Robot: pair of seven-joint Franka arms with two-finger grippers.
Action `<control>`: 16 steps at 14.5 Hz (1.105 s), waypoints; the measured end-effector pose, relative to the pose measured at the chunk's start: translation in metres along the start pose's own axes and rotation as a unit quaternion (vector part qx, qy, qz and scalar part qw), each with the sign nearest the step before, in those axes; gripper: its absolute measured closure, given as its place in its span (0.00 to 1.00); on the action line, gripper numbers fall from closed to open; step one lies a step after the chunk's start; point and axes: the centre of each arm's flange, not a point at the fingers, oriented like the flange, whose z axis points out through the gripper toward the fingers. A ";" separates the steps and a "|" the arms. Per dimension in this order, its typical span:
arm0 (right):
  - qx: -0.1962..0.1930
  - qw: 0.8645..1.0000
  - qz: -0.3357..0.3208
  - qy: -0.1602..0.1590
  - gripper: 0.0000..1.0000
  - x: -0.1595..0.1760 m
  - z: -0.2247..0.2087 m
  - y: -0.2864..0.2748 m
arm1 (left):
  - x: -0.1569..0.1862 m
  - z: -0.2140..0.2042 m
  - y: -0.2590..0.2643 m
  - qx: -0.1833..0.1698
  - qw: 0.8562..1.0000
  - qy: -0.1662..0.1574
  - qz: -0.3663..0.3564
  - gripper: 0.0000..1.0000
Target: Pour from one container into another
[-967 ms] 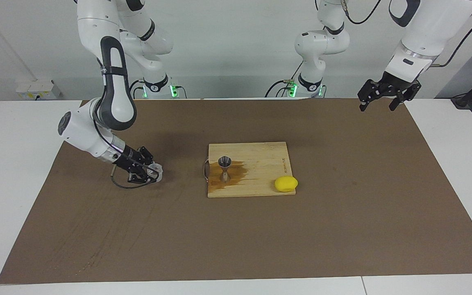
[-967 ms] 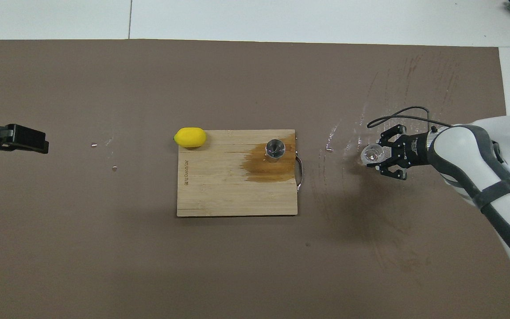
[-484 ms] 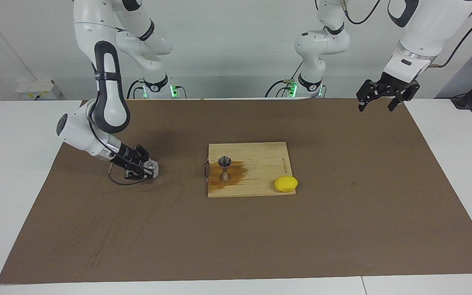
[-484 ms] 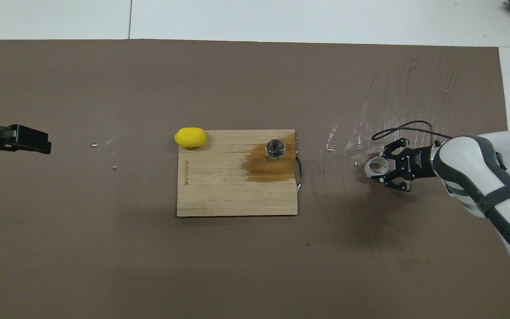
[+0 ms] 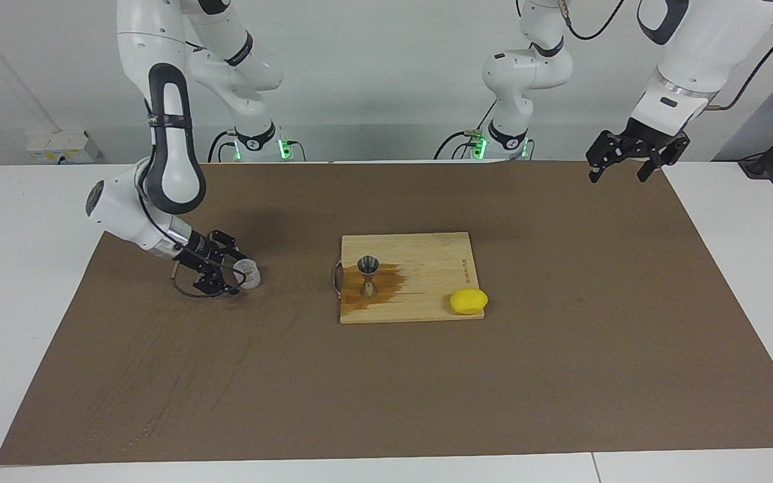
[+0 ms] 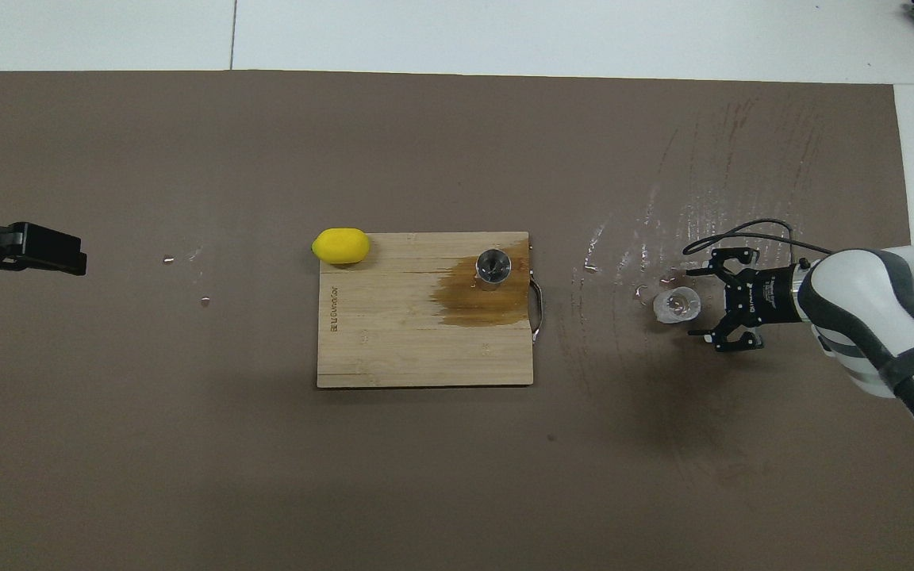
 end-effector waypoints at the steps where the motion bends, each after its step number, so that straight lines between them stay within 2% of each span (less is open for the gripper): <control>1: 0.007 1.000 0.001 0.000 0.00 0.005 -0.008 0.000 | 0.000 0.000 0.000 0.000 1.000 0.000 0.000 0.00; 3: 0.022 1.000 -0.012 0.002 0.00 0.012 -0.024 0.001 | 0.000 0.000 0.000 0.000 1.000 0.000 0.000 0.00; 6: 0.018 0.996 -0.086 0.027 0.00 0.000 -0.039 -0.001 | 0.000 0.000 0.000 0.000 1.000 0.000 0.000 0.00; 8: 0.001 0.987 -0.148 0.056 0.00 -0.019 -0.043 -0.003 | 0.000 0.000 0.000 0.000 1.000 0.000 0.000 0.00; 10: -0.023 0.972 -0.217 0.085 0.00 -0.040 -0.042 -0.005 | 0.000 0.000 0.000 0.000 1.000 0.000 0.000 0.00; 12: -0.044 0.947 -0.298 0.114 0.00 -0.055 -0.047 -0.006 | 0.000 0.000 0.000 0.000 1.000 0.000 0.000 0.00; 13: -0.056 0.930 -0.342 0.124 0.00 -0.062 -0.052 -0.006 | 0.000 0.000 0.000 0.000 1.000 0.000 0.000 0.00; 16: -0.117 0.861 -0.469 0.159 0.00 -0.086 -0.072 -0.002 | 0.000 0.000 0.000 0.000 1.000 0.000 0.000 0.00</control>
